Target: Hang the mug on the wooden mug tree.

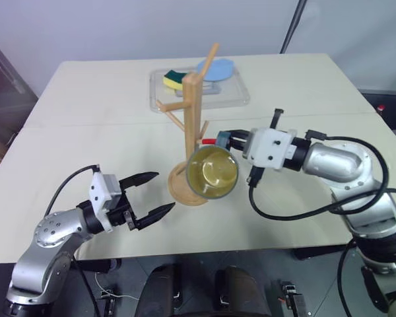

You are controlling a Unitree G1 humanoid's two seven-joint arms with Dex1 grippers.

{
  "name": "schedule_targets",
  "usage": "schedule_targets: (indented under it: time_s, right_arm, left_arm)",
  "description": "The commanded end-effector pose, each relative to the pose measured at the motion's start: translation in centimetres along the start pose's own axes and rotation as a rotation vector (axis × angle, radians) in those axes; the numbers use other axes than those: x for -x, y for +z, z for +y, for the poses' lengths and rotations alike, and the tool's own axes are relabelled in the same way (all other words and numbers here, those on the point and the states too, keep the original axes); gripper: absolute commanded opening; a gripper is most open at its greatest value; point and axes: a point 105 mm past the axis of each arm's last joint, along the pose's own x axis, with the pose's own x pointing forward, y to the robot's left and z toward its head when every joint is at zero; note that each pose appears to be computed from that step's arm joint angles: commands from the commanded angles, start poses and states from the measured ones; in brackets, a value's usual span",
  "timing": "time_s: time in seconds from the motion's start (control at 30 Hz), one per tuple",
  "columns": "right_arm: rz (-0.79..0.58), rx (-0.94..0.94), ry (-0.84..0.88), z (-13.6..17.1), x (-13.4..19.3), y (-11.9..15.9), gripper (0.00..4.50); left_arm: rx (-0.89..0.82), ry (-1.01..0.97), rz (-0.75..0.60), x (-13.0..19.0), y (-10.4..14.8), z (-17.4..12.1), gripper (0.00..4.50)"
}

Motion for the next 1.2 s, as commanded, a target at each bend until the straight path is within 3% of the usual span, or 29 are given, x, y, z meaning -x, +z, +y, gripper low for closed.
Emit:
schedule_targets:
  time_s: [0.03, 0.23, 0.33, 0.5, 0.57, 0.7, 0.87, 1.2]
  right_arm:
    - [-0.021, 0.033, -0.022, -0.7, -0.3, 0.7, 0.05]
    - [-0.016, 0.023, -0.018, -0.7, -0.6, 0.4, 0.05]
    - [-0.017, 0.018, -0.016, -0.7, -0.5, 0.5, 1.01]
    - [-0.028, 0.021, -0.030, -0.9, -0.5, 0.7, 3.66]
    - [-0.043, 0.023, -0.045, -1.3, -0.2, 1.1, 4.45]
    - [-0.062, -0.058, -0.055, -1.7, 1.8, 1.0, 4.45]
    - [-0.028, -0.298, -0.097, -1.4, 5.1, -1.6, 4.45]
    - [0.030, -0.763, -0.434, 2.2, 7.2, -10.1, 4.45]
  left_arm:
    - [-0.044, -0.001, -0.049, 0.0, 1.4, -0.1, 4.50]
    - [-0.064, 0.014, -0.085, -0.1, 2.3, 0.2, 4.50]
    - [-0.065, 0.016, -0.095, -0.1, 2.6, 0.3, 4.50]
    - [-0.067, 0.012, -0.098, -0.2, 2.8, 0.3, 4.50]
    - [-0.068, 0.011, -0.099, -0.3, 2.8, 0.3, 4.50]
    - [-0.068, 0.012, -0.098, -0.3, 2.8, 0.3, 4.50]
    - [-0.037, 0.054, -0.092, -0.2, 2.4, 1.1, 4.50]
    - [0.112, 0.514, 0.017, 1.0, -2.7, 7.1, 4.50]
